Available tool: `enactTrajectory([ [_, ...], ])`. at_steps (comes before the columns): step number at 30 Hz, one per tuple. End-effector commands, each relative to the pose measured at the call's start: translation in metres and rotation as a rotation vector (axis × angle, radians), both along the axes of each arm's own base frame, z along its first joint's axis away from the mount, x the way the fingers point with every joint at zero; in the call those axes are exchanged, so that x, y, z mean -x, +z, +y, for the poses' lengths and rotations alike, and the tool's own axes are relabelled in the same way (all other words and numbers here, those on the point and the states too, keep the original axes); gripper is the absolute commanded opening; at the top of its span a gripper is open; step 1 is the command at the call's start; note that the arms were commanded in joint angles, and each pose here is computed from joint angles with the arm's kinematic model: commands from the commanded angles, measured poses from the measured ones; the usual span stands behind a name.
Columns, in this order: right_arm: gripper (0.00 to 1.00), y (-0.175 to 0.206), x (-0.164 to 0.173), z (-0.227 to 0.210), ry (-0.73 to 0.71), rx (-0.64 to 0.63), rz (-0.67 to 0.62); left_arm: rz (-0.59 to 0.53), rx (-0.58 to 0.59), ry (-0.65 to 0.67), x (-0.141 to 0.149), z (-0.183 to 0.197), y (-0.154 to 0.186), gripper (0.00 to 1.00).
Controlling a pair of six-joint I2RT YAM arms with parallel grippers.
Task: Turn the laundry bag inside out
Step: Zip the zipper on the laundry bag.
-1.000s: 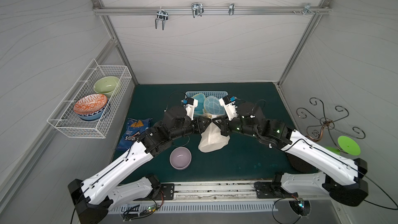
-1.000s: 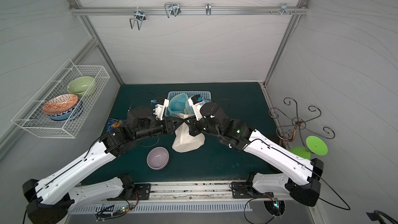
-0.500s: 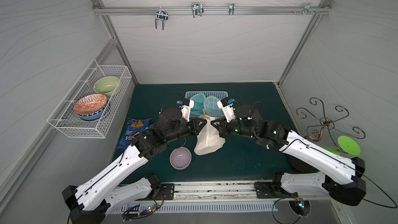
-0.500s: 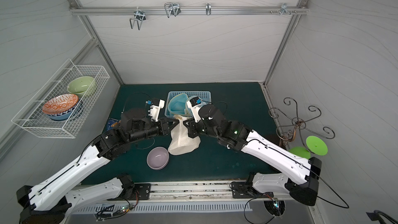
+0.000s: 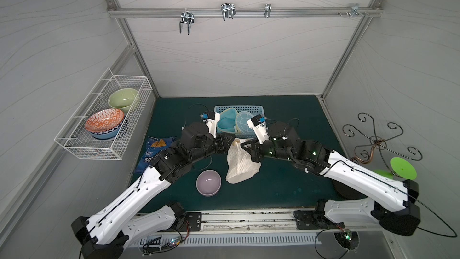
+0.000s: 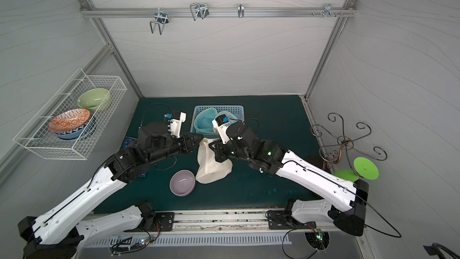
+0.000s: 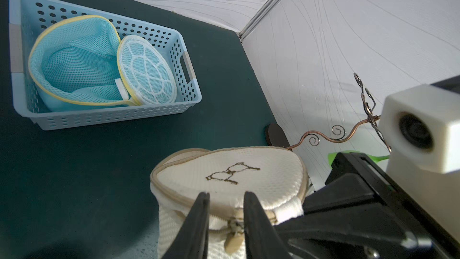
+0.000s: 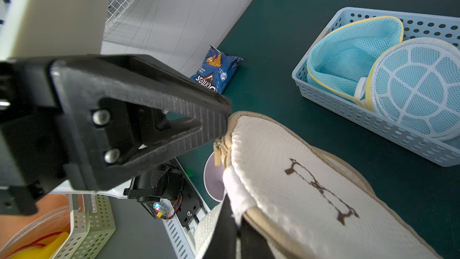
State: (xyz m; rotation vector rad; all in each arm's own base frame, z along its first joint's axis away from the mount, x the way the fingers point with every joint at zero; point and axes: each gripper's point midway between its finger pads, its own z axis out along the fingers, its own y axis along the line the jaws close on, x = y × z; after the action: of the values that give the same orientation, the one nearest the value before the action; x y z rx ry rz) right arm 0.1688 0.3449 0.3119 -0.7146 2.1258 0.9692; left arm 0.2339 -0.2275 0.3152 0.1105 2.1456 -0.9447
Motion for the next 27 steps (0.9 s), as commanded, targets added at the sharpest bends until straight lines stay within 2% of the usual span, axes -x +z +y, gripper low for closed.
enactTrajectory([
  [1, 0.00, 0.008, 0.003, 0.002, 0.013, -0.008, -0.006, -0.119, -0.011, -0.031, 0.002, 0.003, 0.025, 0.30],
  [6, 0.00, 0.007, 0.000, 0.005, 0.006, 0.004, -0.012, -0.166, -0.062, -0.074, 0.017, 0.007, 0.021, 0.37],
  [11, 0.00, 0.011, -0.002, 0.009, 0.006, -0.002, -0.015, -0.219, -0.199, -0.107, 0.027, -0.004, 0.011, 0.37],
  [15, 0.00, 0.013, -0.003, 0.009, 0.002, -0.009, -0.015, -0.244, -0.282, -0.065, 0.024, 0.001, 0.007, 0.37],
  [22, 0.00, 0.013, -0.001, 0.010, 0.014, -0.013, -0.004, -0.282, -0.307, 0.023, 0.014, 0.014, 0.013, 0.38],
  [27, 0.00, 0.012, 0.001, 0.013, 0.022, -0.020, 0.002, -0.288, -0.280, -0.027, 0.014, -0.001, 0.016, 0.37],
])
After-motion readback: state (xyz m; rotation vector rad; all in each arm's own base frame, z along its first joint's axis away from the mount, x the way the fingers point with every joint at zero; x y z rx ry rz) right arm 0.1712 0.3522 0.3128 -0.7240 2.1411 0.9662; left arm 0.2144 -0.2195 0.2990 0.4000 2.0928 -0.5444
